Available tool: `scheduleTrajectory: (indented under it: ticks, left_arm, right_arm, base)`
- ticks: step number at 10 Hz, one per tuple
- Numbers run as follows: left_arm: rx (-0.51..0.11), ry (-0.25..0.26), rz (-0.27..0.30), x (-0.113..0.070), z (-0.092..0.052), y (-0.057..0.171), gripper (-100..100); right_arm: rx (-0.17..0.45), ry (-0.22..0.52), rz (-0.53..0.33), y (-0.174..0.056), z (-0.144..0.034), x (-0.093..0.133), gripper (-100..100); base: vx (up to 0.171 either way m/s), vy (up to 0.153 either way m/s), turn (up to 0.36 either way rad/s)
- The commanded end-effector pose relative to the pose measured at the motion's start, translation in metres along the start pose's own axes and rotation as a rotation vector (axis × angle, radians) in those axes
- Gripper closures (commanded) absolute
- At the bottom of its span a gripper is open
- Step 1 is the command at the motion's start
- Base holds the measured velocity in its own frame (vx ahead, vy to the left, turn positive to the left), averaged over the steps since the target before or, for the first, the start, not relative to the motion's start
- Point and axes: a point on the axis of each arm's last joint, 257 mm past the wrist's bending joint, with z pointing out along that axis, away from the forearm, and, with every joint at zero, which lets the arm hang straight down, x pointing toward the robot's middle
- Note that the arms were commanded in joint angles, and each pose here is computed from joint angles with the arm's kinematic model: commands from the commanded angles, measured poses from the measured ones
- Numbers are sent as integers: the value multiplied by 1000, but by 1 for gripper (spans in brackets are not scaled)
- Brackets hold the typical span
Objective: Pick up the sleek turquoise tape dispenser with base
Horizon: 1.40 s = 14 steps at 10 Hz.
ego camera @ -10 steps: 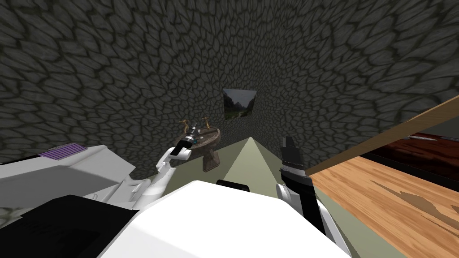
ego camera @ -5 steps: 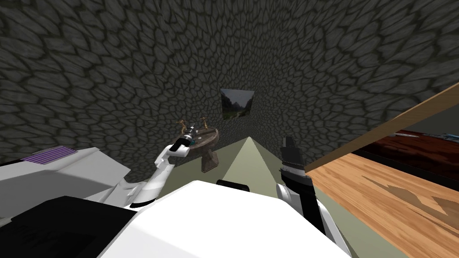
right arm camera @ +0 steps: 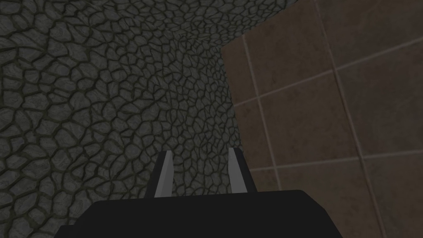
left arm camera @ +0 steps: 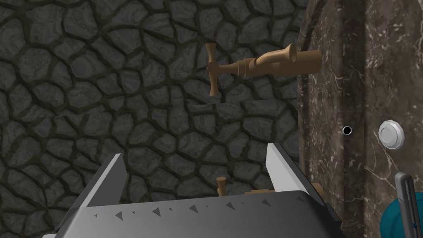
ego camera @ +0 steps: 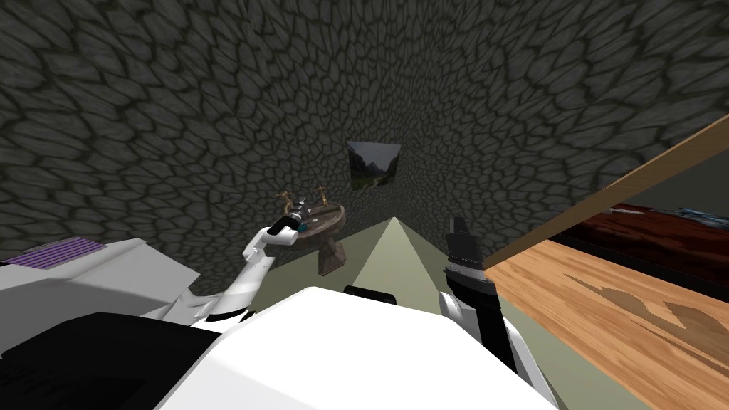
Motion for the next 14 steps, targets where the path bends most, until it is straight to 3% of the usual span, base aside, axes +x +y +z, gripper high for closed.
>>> scheduleTrajectory:
  ticks: [1,2,3,5,6,8,9,11,14]
  left_arm:
    - [-47,-38,-20,-19,6,8,-100]
    - [-71,-47,-20,-21,5,15,-100]
    - [-95,-76,-41,-37,11,17,-100]
    - [-131,-90,-42,-41,9,27,-100]
    - [-157,-120,-66,-57,13,30,-100]
    - [-196,-135,-67,-60,11,40,-100]
    - [-230,-167,-93,-76,13,46,-100]
    - [-257,-177,-94,-78,11,53,-100]
    - [-348,-246,-151,-107,8,73,-100]
  right_arm:
    - [0,0,0,0,0,0,0]
    - [0,0,0,0,0,0,0]
    - [0,0,0,0,0,0,0]
    - [0,0,0,0,0,0,0]
    - [0,0,0,0,0,0,0]
    - [0,0,0,0,0,0,0]
    - [0,0,0,0,0,0,0]
    - [0,0,0,0,0,0,0]
    - [0,0,0,0,0,0,0]
  base:
    - [9,-13,-63]
    - [10,-8,-35]
    - [19,-7,-50]
    - [14,-2,-12]
    - [15,-2,-51]
    - [12,2,-11]
    - [17,4,-49]
    - [16,7,-8]
    - [27,14,-29]
